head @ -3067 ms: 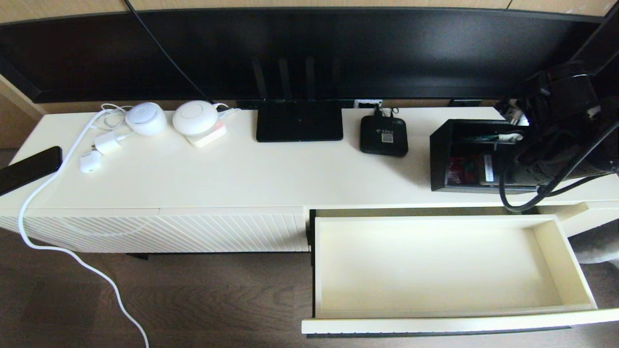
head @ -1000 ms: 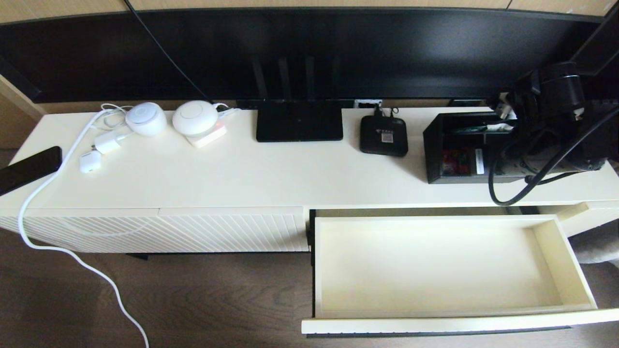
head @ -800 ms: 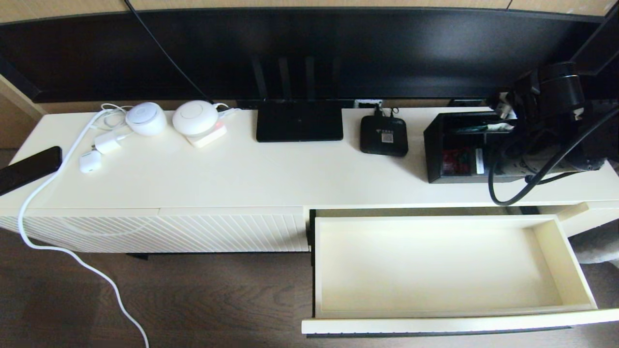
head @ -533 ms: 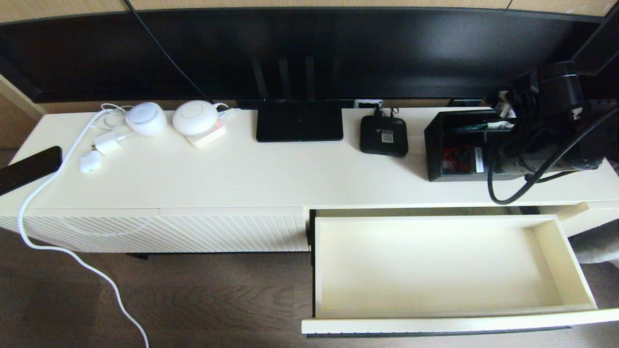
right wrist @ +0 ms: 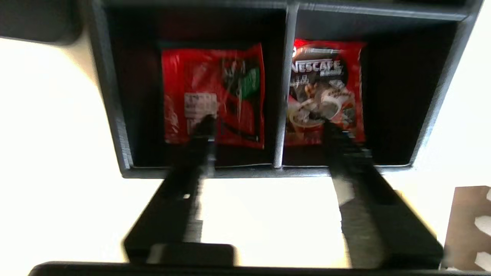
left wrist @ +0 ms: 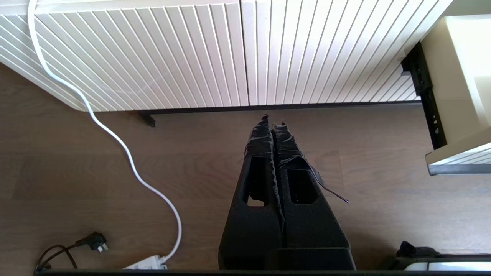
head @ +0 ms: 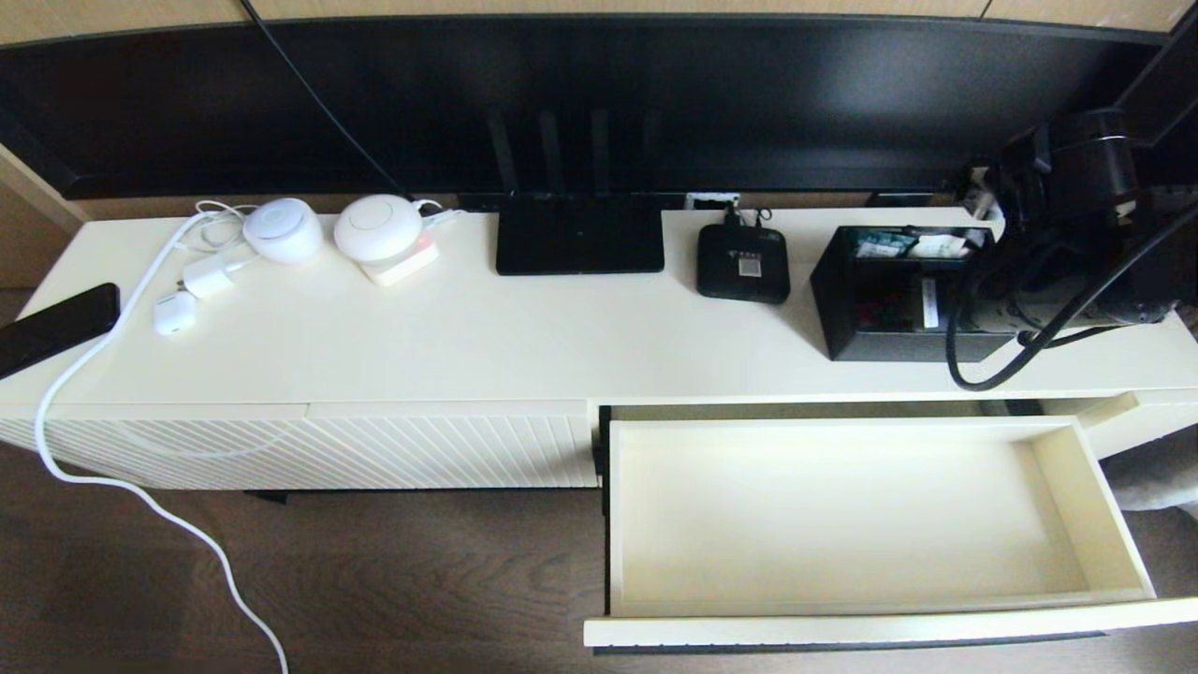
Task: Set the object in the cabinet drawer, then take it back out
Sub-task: Take the storage box out of the drawer and put it on the table, then close the drawer
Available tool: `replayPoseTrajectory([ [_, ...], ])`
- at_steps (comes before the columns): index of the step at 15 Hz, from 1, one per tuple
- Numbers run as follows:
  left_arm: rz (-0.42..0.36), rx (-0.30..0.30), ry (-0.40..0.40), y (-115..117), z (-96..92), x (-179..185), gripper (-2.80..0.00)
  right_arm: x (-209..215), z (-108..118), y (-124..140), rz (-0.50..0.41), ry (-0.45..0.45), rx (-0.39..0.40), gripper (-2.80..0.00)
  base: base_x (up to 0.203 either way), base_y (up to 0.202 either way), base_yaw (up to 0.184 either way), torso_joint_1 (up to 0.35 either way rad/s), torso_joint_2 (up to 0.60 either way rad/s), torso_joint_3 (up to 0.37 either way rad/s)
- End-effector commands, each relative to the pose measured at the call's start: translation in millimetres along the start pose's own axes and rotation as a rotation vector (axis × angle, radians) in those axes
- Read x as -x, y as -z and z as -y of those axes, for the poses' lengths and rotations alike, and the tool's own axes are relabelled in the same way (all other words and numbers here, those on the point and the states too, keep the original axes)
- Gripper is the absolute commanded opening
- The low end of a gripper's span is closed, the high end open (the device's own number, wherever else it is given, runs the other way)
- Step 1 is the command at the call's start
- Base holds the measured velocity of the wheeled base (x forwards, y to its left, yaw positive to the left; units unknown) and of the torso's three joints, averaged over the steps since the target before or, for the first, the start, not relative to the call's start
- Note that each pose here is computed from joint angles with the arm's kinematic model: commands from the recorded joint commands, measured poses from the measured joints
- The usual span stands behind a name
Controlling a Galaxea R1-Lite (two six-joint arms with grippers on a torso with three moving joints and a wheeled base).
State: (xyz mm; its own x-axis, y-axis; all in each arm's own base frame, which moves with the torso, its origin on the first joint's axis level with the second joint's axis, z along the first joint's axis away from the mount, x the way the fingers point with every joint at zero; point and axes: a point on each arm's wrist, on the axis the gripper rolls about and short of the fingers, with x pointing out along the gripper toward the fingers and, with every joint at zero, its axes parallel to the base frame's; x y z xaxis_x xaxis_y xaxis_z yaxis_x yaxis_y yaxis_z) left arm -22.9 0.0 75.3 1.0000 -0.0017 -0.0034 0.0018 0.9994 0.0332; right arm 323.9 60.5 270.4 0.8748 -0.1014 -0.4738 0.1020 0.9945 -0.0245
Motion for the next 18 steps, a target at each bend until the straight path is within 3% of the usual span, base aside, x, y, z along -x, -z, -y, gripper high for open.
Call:
replayPoseTrajectory([
  [1, -0.001, -0.001, 0.000, -0.2, 0.0, -0.1, -2.80, 20.8, 4.9, -7.7, 0.048, -0.005, -0.010, 0.00, 0.000, 0.000, 0.000, 0.000, 0.00, 0.000],
  [5, -0.001, -0.001, 0.000, 0.1, 0.0, -0.2, -2.80, 78.1, 19.0, -8.2, 0.137, -0.021, 0.020, 0.00, 0.000, 0.000, 0.000, 0.000, 0.00, 0.000],
  [9, -0.001, -0.001, 0.000, 0.1, 0.0, -0.2, -2.80, 121.7, 23.5, 55.5, 0.068, -0.085, 0.276, 0.00, 0.000, 0.000, 0.000, 0.000, 0.00, 0.000],
  [10, 0.000, -0.001, 0.000, 0.0, 0.0, 0.0, -2.80, 126.4, 22.0, 71.8, 0.043, -0.111, 0.337, -2.80, 0.000, 0.000, 0.000, 0.000, 0.00, 0.000],
  [18, 0.001, -0.001, 0.000, -0.2, 0.0, 0.0, -2.80, 142.5, 10.5, 207.6, -0.187, -0.402, 0.876, -2.80, 0.000, 0.000, 0.000, 0.000, 0.00, 0.000],
])
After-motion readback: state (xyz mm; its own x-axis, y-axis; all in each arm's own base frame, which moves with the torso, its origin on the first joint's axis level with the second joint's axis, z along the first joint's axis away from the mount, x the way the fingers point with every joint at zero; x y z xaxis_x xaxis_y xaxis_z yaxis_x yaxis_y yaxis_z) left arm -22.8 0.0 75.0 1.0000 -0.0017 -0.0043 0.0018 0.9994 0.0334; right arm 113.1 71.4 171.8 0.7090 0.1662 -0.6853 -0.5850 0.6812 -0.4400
